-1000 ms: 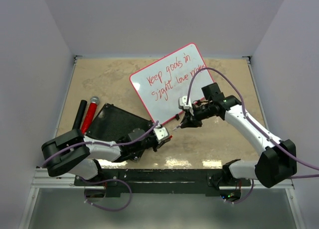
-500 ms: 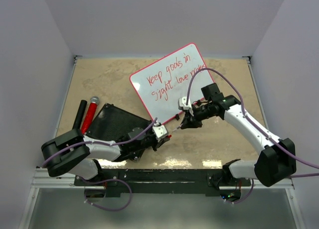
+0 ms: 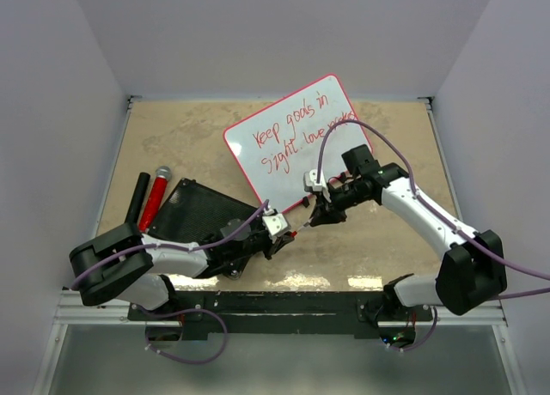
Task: Write a sentence on the whiteboard
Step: Insert the whiteboard marker without the cap into the pen cap.
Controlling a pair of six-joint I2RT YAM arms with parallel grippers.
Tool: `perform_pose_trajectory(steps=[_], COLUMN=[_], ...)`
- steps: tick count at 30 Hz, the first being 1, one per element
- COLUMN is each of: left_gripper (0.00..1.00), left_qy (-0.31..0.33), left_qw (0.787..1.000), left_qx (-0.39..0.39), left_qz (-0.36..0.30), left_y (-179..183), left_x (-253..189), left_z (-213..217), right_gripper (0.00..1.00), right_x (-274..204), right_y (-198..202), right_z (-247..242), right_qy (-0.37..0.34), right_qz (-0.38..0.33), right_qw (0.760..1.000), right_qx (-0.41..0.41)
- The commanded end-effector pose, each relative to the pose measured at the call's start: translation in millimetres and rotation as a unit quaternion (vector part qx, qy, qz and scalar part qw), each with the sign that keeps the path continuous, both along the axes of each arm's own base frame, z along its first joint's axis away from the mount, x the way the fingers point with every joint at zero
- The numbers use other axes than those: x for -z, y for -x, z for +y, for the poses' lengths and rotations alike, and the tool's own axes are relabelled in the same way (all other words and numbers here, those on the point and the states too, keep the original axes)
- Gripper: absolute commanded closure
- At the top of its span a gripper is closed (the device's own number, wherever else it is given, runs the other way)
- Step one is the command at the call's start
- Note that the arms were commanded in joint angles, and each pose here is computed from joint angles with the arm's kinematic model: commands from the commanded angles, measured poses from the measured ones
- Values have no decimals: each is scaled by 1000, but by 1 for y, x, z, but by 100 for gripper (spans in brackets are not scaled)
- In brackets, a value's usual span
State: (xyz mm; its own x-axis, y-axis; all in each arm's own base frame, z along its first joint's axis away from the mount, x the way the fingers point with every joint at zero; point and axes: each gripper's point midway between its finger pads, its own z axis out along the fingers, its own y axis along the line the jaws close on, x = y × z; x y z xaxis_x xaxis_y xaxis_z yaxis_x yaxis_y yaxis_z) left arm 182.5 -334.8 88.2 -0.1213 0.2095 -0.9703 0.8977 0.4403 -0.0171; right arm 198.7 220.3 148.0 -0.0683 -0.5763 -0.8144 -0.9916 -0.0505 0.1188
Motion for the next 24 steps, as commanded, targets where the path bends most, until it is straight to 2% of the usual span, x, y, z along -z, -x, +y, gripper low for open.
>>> perform_pose_trajectory(steps=[1,13,24], left_gripper=[100,100,100], left_qy=[44,53,107], left_qw=[999,998,985], left_qx=[4,15,22], left_qz=[-19,-35,-137], left_y=[-6,-8,-22], left_x=[-33,-45,-116], left_z=[-13,-20,-35], right_gripper=[100,100,100], right_x=[-5,1,6], right_y=[1,5,10], right_z=[4,11,17], right_qy=[-6,2,9], right_qz=[-5,2,7], right_qw=[1000,1000,999], right_qx=[-13,-26,-40])
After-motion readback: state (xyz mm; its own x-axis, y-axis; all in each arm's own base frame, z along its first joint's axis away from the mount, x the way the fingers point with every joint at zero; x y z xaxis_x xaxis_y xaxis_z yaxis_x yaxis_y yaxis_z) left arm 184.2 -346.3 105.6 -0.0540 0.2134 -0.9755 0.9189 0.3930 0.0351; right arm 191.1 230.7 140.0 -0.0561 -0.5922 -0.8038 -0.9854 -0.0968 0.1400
